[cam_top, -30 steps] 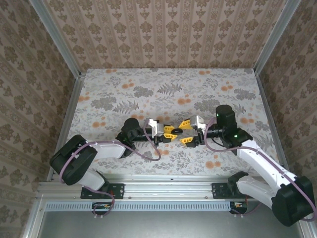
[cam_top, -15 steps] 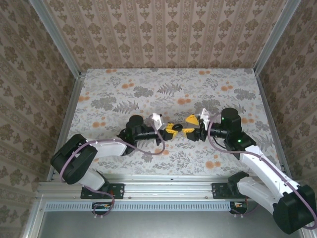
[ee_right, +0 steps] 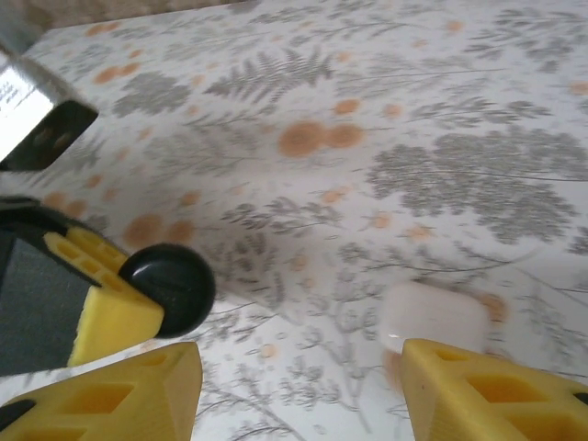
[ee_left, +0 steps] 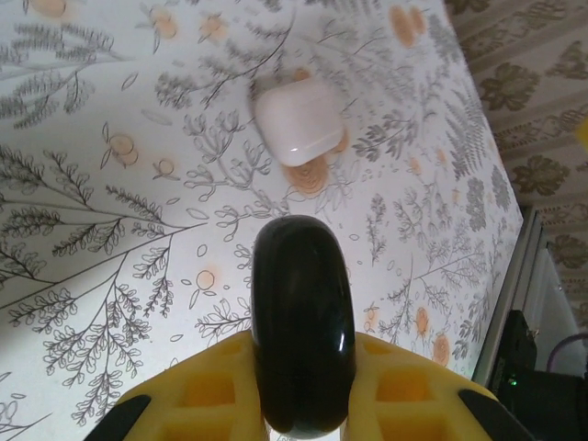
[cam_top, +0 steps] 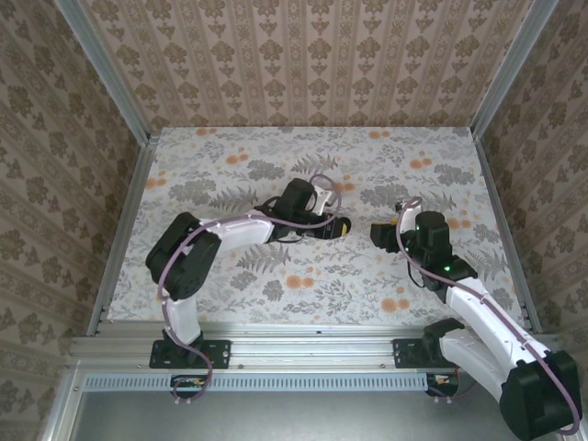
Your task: Insert wireless bluetooth earbuds into charging case
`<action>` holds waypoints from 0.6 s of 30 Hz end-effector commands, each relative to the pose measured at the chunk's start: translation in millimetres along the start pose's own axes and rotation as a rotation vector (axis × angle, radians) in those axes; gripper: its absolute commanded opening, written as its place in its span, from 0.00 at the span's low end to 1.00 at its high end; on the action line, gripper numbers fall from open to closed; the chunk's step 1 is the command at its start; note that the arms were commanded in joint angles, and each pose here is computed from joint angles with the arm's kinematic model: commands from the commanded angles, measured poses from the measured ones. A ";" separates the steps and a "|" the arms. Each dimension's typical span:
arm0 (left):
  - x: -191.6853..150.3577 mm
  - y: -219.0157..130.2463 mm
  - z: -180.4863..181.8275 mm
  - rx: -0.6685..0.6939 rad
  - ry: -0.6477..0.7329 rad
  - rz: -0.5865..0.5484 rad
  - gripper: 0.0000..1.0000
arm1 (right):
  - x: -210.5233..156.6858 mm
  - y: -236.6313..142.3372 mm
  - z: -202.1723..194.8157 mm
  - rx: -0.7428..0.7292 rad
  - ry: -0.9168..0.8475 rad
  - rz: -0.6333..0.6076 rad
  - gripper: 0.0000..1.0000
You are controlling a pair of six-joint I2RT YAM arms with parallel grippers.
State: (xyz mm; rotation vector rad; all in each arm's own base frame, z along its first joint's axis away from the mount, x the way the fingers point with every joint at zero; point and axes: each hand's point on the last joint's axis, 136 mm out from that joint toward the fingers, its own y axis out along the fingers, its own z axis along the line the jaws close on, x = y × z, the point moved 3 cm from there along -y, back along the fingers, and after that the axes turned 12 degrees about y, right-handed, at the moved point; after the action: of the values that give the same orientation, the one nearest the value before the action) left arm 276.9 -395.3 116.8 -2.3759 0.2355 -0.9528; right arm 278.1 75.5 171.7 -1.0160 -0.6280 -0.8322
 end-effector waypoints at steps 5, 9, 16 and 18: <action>-7.0 26.3 10.4 -0.008 -0.209 0.109 0.06 | 11.4 0.2 -32.2 -0.123 0.054 -0.117 0.63; -8.0 38.3 17.5 -0.007 -0.264 0.118 0.07 | 16.0 3.8 -37.4 -0.133 0.073 -0.124 0.64; -14.2 50.8 36.7 0.045 -0.344 0.158 0.14 | 21.7 2.5 -35.8 -0.125 0.066 -0.115 0.64; -17.2 51.2 43.9 0.061 -0.379 0.173 0.19 | 24.1 0.1 -31.7 -0.106 0.066 -0.116 0.64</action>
State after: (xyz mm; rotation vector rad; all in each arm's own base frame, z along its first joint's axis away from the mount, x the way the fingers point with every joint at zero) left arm 294.9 -417.7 61.3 -2.4014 0.2588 -0.5268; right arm 290.6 39.2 159.5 -1.0829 -0.5670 -0.9795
